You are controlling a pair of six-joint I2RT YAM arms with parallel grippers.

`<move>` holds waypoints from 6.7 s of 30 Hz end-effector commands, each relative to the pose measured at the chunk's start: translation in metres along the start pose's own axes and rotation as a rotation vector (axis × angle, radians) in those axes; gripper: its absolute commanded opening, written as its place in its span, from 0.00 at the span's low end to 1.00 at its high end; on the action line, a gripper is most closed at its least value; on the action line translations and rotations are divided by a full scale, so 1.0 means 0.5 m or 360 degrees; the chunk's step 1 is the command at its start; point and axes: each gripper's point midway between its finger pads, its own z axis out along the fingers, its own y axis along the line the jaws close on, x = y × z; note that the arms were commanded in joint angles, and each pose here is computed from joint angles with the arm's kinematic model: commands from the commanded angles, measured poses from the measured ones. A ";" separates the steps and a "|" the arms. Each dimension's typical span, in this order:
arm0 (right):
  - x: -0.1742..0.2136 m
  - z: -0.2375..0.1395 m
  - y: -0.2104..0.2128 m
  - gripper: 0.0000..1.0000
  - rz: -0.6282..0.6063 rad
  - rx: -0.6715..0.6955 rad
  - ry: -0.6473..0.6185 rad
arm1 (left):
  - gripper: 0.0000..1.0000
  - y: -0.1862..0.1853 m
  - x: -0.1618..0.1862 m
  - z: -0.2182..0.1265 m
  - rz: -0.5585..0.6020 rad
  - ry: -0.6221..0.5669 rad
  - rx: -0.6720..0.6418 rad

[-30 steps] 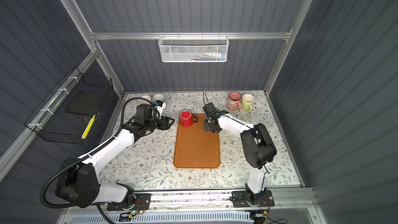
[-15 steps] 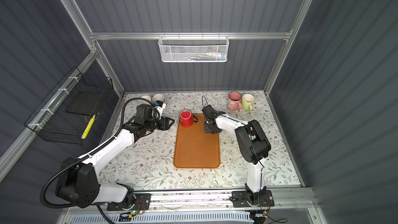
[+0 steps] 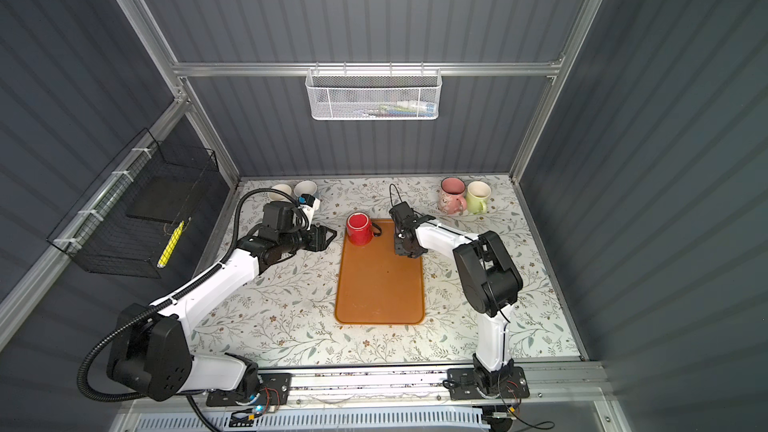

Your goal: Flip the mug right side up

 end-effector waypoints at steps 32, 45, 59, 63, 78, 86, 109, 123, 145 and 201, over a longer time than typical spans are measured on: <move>-0.041 -0.095 -0.023 0.00 -0.0009 -0.0179 -0.0142 | 0.60 -0.009 0.000 0.000 -0.0057 -0.0016 0.0059; -0.083 -0.181 -0.014 0.00 0.0031 -0.0413 -0.0331 | 0.60 -0.046 -0.002 0.001 -0.0070 -0.0012 0.0236; -0.100 -0.297 0.021 0.00 0.0015 -0.0870 -0.0563 | 0.60 -0.139 -0.051 -0.028 -0.0036 -0.0126 0.0665; -0.099 -0.343 0.046 0.00 -0.0043 -0.1082 -0.0604 | 0.60 -0.169 -0.069 -0.040 -0.0034 -0.0154 0.0814; -0.114 -0.428 0.092 0.00 -0.0124 -0.1413 -0.0708 | 0.60 -0.222 -0.112 -0.049 -0.0053 -0.0246 0.1062; -0.109 -0.461 0.110 0.00 -0.0146 -0.1574 -0.0726 | 0.60 -0.240 -0.133 -0.041 -0.0060 -0.0315 0.1149; -0.081 -0.486 0.132 0.00 -0.0224 -0.1751 -0.0716 | 0.61 -0.355 -0.185 -0.006 -0.0051 -0.0403 0.1451; -0.081 -0.499 0.160 0.00 -0.0257 -0.1865 -0.0704 | 0.58 -0.369 -0.205 -0.023 -0.0025 -0.0475 0.1506; -0.085 -0.496 0.178 0.00 -0.0293 -0.1900 -0.0694 | 0.49 -0.388 -0.217 -0.031 -0.0028 -0.0537 0.1610; -0.086 -0.472 0.189 0.21 -0.0267 -0.1990 -0.0693 | 0.00 -0.407 -0.226 -0.071 -0.0011 -0.0654 0.1727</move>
